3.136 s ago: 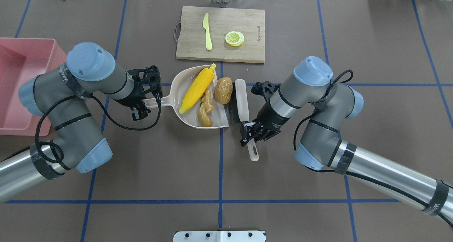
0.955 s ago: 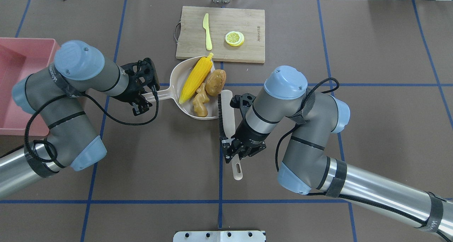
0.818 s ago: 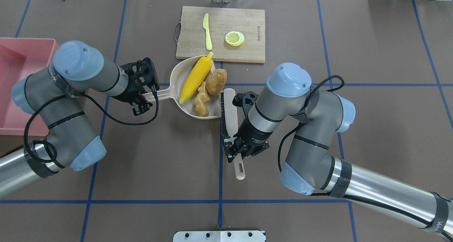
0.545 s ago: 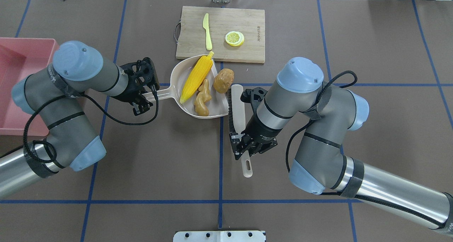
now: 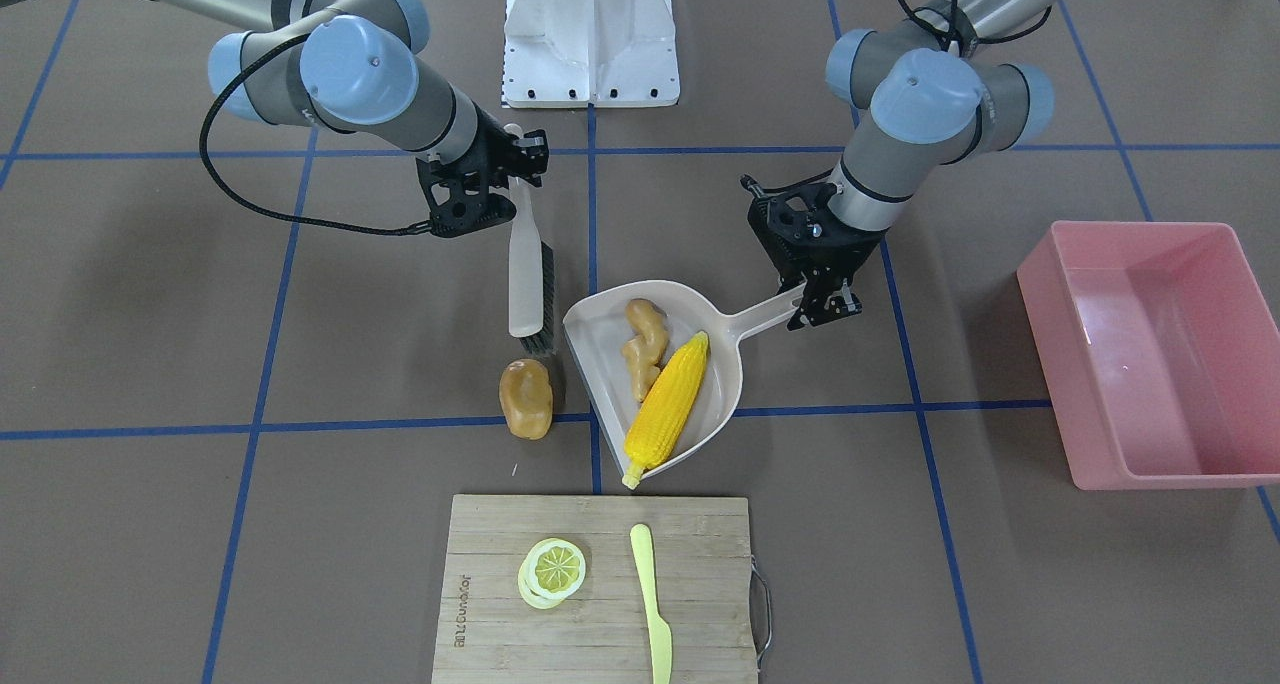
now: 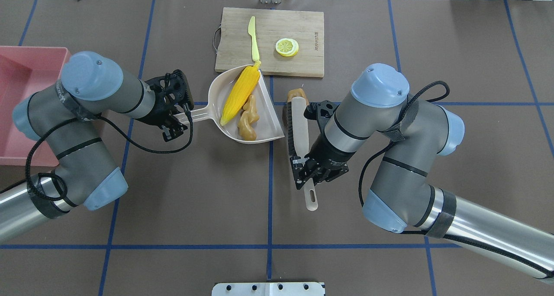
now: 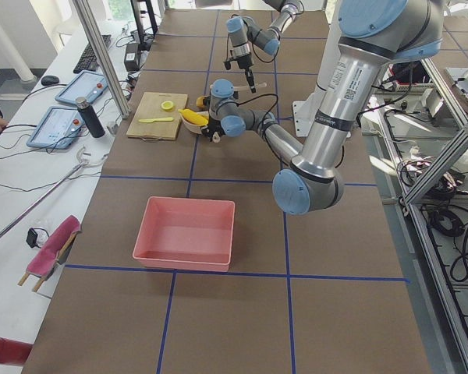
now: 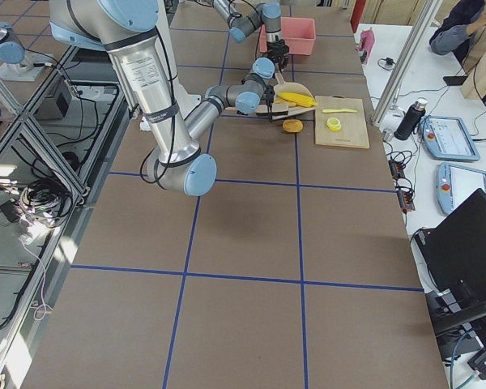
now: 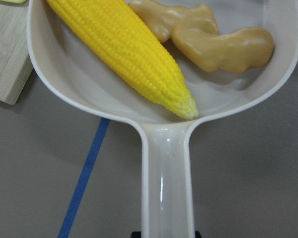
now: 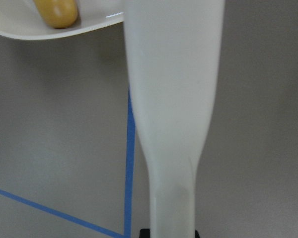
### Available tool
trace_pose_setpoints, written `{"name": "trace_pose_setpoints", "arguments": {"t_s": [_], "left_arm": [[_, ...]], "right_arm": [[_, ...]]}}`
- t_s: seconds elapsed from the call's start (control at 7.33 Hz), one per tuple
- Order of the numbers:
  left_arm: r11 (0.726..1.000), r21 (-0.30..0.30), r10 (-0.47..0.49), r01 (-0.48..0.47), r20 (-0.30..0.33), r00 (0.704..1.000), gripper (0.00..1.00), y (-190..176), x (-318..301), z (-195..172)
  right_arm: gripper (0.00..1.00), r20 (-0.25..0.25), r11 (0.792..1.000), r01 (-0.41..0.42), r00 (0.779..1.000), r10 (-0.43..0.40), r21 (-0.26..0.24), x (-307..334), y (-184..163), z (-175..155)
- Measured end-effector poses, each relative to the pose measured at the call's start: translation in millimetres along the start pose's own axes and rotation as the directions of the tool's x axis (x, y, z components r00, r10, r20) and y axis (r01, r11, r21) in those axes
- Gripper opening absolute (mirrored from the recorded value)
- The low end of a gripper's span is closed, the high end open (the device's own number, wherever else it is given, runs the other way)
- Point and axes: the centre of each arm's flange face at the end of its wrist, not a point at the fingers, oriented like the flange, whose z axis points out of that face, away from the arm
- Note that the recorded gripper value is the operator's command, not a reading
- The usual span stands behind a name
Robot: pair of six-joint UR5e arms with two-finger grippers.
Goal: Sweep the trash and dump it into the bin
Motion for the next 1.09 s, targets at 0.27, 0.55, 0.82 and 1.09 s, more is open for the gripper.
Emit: {"name": "trace_pose_setpoints", "arguments": {"t_s": [0.27, 0.55, 0.82, 1.09], "left_arm": [[1.000, -0.001, -0.003, 0.003, -0.001, 1.000, 0.00, 0.8, 0.0, 0.5], [1.000, -0.001, -0.003, 0.003, -0.025, 1.000, 0.00, 0.2, 3.9, 1.4], [1.000, -0.010, -0.002, 0.002, -0.076, 0.997, 0.00, -0.1, 12.9, 7.1], [1.000, -0.008, -0.003, 0.002, -0.130, 0.992, 0.00, -0.8, 18.8, 9.0]], "right_arm": [[0.00, 0.001, 1.000, 0.007, 1.000, -0.007, 0.015, 13.4, -16.2, -15.5], [0.00, 0.015, 1.000, 0.002, 1.000, -0.002, 0.016, 45.5, -39.1, -46.9], [0.00, 0.009, 1.000, 0.013, 1.000, -0.013, 0.021, 102.1, -67.8, -74.5], [0.00, 0.007, 1.000, 0.015, 1.000, -0.014, -0.018, 135.6, -80.9, -69.8]]}}
